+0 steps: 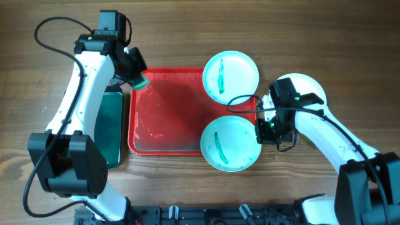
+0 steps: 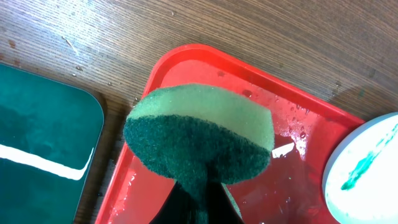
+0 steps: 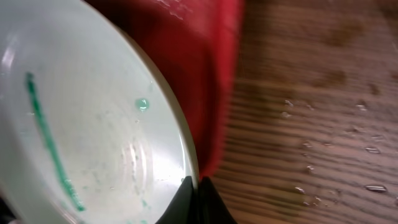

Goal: Clean dirty plates on tray and stack at the side
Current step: 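Reach the right gripper to the lower plate and pinch its rim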

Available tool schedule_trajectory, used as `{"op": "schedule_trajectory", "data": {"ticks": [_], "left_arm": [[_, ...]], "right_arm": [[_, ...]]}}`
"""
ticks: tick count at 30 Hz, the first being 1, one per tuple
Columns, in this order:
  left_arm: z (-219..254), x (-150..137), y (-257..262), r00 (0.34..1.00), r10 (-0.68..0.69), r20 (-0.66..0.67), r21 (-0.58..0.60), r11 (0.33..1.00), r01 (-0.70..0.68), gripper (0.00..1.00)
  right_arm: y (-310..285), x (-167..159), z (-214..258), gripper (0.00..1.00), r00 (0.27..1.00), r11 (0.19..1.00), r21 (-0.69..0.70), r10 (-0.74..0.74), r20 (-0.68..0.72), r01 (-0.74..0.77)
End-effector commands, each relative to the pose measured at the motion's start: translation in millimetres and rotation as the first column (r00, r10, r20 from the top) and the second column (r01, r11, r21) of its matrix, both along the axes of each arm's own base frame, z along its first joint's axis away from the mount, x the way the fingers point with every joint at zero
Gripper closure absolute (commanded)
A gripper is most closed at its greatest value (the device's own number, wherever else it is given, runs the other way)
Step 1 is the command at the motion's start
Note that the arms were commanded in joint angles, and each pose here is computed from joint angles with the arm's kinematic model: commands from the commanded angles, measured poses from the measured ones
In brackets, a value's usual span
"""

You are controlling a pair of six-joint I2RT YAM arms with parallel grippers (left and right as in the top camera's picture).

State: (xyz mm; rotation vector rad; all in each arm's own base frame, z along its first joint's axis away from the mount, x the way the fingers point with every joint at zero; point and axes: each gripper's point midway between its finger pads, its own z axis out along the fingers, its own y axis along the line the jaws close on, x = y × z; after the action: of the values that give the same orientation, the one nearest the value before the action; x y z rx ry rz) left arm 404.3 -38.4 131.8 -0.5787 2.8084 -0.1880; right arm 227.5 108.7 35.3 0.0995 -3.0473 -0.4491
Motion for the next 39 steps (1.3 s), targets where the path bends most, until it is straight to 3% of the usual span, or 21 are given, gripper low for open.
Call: {"op": "schedule_trajectory", "data": {"ticks": [1,7,9,13,17,18,21,25,27,32,34,36,39], "left_arm": [[0.4,3.8,-2.4,1.0,-0.026,0.007,-0.001,1.0,0.026,0.96],[0.4,3.9,-2.4,1.0,-0.025,0.007,-0.001,1.0,0.025,0.96],[0.5,3.9,-2.4,1.0,-0.025,0.007,-0.001,1.0,0.025,0.96],[0.3,3.5,-2.4,1.0,-0.025,0.006,-0.001,1.0,0.025,0.96],[0.3,3.6,-2.4,1.0,-0.025,0.006,-0.001,1.0,0.025,0.96],[0.5,3.7,-2.4,1.0,-0.025,0.006,-0.001,1.0,0.025,0.96],[0.3,3.6,-2.4,1.0,-0.026,0.006,-0.001,1.0,0.026,0.96],[0.4,3.7,-2.4,1.0,-0.025,0.006,-0.001,1.0,0.025,0.96],[0.4,3.9,-2.3,1.0,-0.026,0.007,-0.001,1.0,0.026,0.96],[0.4,3.9,-2.3,1.0,-0.026,0.007,-0.001,1.0,0.026,0.96],[0.4,3.9,-2.3,1.0,-0.026,0.007,-0.001,1.0,0.026,0.96],[1.0,5.6,-2.4,1.0,-0.026,0.015,-0.001,1.0,0.026,0.96],[1.5,7.3,-2.6,0.999,-0.026,0.022,-0.002,1.0,0.026,0.96]], "right_arm": [[44.7,25.3,36.6,0.96,0.995,0.993,0.108,0.035,0.092,-0.045],[116.7,83.7,65.1,0.96,0.916,0.986,0.137,-0.143,0.375,0.098],[127.8,92.8,59.9,0.96,0.886,0.976,0.132,-0.214,0.412,0.175],[154.1,88.6,9.0,0.96,0.91,0.968,0.103,-0.251,0.331,0.229],[170.4,87.6,-15.2,0.96,0.946,0.979,0.096,-0.199,0.257,0.18],[174.1,89.1,-14.9,0.93,0.95,0.983,0.101,-0.177,0.259,0.156],[179.8,97.3,-5.0,0.68,0.947,0.994,0.097,-0.083,0.31,0.056],[161.7,118.0,-7.1,0.58,0.92,0.999,0.023,0.011,0.392,-0.022],[170.8,118.1,-17.3,0.57,0.925,0.99,0.069,0.09,0.369,-0.124],[190.0,127.5,-26.3,0.59,0.911,0.971,0.088,0.174,0.373,-0.222],[192.4,131.1,-25.2,0.64,0.899,0.967,0.088,0.188,0.395,-0.241],[194.6,134.1,-25.0,0.71,0.888,0.962,0.088,0.201,0.415,-0.258],[194.6,132.7,-27.9,0.92,0.892,0.962,0.088,0.201,0.406,-0.257]]}}
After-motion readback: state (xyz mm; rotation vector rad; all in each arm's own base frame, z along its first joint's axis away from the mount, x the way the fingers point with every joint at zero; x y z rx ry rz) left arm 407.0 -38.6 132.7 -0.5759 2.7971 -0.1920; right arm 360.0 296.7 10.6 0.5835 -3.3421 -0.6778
